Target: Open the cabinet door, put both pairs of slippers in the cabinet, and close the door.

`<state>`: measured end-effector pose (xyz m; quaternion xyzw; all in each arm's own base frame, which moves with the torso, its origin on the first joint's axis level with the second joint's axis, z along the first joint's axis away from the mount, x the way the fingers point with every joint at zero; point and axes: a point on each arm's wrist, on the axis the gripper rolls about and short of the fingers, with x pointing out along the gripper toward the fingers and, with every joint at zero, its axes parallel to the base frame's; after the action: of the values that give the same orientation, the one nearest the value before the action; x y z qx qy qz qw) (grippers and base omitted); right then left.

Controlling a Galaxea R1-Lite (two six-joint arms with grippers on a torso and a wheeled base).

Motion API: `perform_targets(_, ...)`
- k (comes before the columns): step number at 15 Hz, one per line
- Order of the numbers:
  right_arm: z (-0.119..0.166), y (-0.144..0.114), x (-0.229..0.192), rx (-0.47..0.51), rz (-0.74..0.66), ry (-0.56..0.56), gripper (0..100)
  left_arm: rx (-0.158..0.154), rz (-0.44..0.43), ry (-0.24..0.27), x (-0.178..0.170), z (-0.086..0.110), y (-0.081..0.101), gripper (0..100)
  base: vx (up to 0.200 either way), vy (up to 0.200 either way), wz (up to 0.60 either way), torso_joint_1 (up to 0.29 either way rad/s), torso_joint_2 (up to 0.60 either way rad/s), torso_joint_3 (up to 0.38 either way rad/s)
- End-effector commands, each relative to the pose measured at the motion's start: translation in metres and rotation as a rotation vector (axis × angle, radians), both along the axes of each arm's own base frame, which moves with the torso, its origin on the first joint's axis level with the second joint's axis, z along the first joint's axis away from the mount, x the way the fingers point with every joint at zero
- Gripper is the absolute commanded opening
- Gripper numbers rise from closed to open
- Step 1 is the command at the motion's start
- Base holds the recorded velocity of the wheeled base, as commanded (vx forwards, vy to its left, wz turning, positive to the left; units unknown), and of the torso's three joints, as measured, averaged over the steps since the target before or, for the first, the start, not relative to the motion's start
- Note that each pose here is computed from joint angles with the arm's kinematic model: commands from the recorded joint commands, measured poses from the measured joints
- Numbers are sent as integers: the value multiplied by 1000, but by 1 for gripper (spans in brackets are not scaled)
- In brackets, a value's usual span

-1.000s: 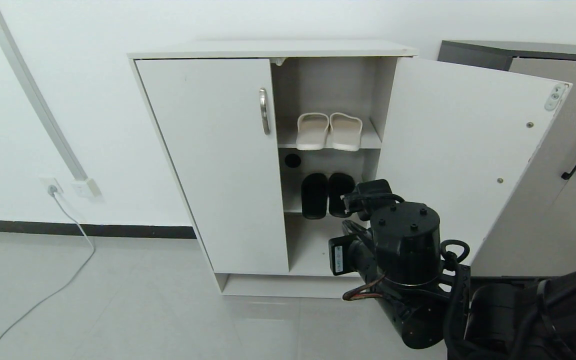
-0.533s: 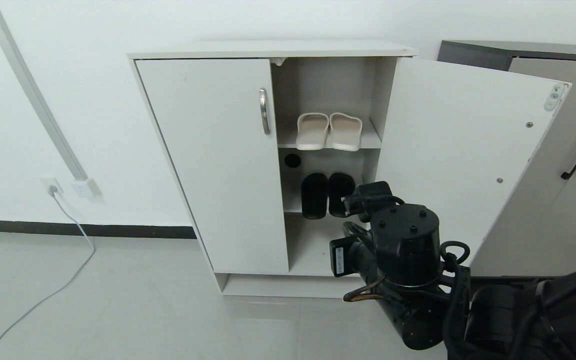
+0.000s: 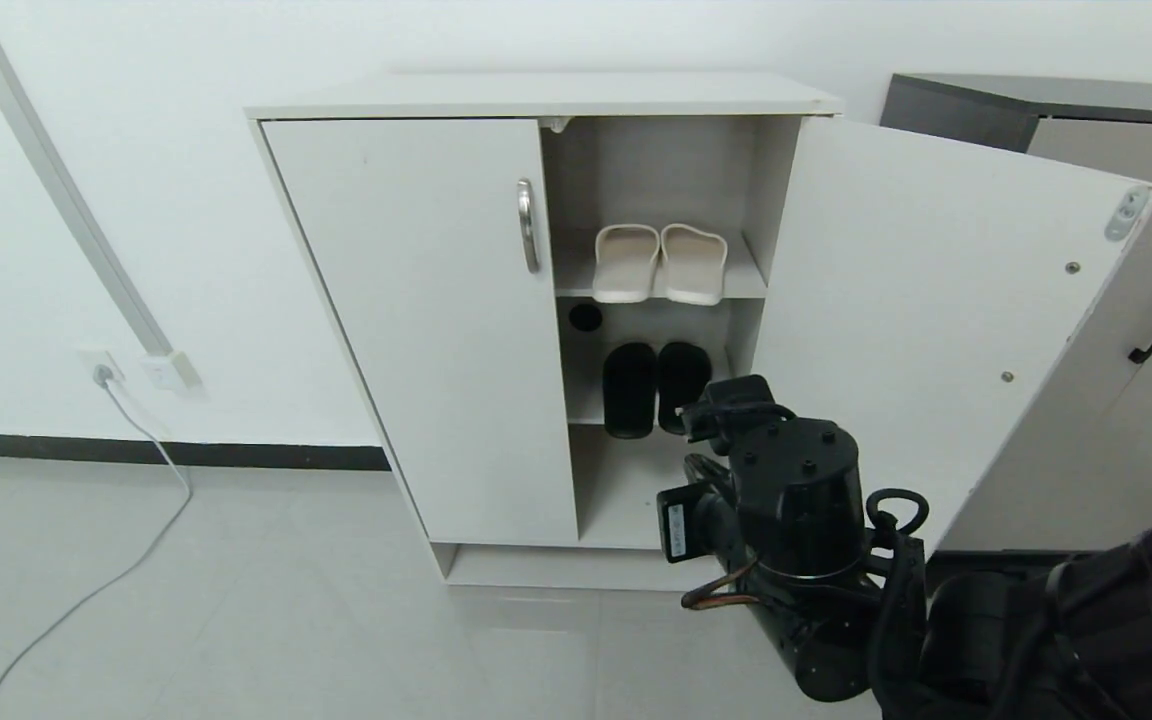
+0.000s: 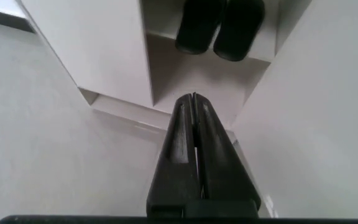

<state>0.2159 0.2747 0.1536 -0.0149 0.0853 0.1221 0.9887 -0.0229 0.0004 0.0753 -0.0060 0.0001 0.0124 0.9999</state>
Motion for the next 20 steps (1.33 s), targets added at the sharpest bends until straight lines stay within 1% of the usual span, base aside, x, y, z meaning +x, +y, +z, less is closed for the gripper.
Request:
perform_targets(1,-5,2,0,-8,3,7,0,0,0,0,0,0,0,0,0,0,0,61,-574,-378)
perform_targets(3,-4,2,0,-6,3,5,0,0,0,0,0,0,0,0,0,0,0,32,-532,-349)
perform_targets(9,-7,3,1,-13,5,9,0,0,0,0,0,0,0,0,0,0,0,123,-472,-343)
perform_targets(15,-5,2,0,-11,3,7,0,0,0,0,0,0,0,0,0,0,0,164,-483,-315)
perform_targets(20,-7,2,0,-16,5,11,0,0,0,0,0,0,0,0,0,0,0,206,-513,-308)
